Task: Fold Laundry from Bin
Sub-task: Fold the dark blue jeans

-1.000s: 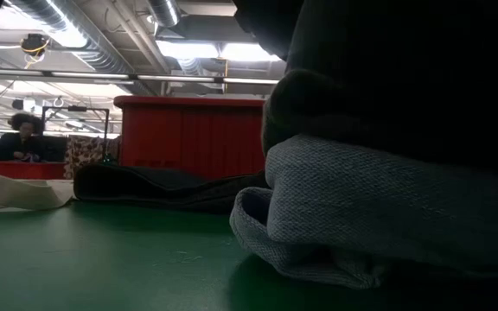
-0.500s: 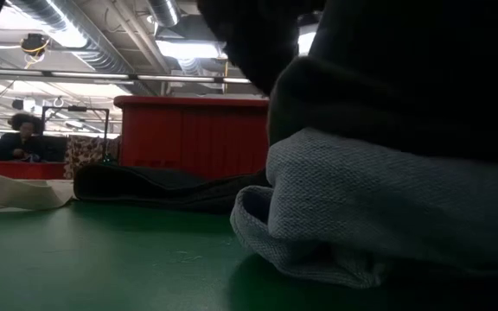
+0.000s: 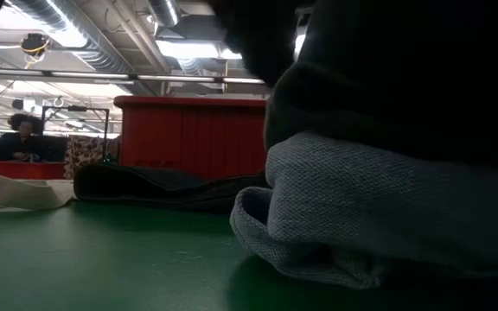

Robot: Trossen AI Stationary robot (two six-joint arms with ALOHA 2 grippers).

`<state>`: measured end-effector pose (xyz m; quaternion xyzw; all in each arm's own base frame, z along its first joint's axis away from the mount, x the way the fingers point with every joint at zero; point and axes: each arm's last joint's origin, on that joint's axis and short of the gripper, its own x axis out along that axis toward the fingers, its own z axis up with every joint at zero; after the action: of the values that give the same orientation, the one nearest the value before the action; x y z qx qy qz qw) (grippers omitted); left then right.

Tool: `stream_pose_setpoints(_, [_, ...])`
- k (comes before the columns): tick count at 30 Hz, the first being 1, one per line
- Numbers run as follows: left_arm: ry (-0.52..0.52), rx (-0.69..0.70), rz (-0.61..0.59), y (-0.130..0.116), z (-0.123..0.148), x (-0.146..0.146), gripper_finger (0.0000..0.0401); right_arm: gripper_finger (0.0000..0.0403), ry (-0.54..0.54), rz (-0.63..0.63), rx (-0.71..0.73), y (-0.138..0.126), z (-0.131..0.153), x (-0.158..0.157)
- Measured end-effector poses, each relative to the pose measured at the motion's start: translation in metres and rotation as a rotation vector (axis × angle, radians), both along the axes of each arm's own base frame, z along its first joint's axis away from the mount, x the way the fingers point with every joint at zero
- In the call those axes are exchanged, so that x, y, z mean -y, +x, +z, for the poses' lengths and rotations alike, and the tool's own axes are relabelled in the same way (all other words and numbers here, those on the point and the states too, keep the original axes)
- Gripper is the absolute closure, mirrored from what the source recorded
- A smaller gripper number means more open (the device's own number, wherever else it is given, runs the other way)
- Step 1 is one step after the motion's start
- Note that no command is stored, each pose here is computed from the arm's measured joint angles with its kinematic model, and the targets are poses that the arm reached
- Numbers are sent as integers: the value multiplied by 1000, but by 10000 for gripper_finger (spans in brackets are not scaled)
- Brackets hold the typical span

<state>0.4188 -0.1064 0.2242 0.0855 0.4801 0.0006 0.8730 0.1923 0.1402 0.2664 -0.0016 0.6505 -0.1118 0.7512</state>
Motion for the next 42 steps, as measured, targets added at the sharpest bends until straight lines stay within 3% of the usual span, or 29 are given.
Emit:
stream_pose_setpoints(7, [-40, 93, -43, 5, 38, 17, 397, 205, 108, 86, 192, 1, 35, -29])
stream_pose_setpoints(16, [-162, 199, -164, 3, 46, 60, 397, 205, 296, 206, 418, -6, 26, -80])
stream_pose_setpoints(22, [-173, 250, -197, 0, 45, 83, 376, 205, 274, 168, 364, -4, 7, -93])
stream_pose_setpoints(34, [-229, 272, -199, -5, 32, 119, 269, 205, 289, 163, 178, -5, -11, -97])
stream_pose_setpoints(42, [-254, 279, -219, -2, 19, 130, 254, 205, 301, 146, 156, -5, -11, -97])
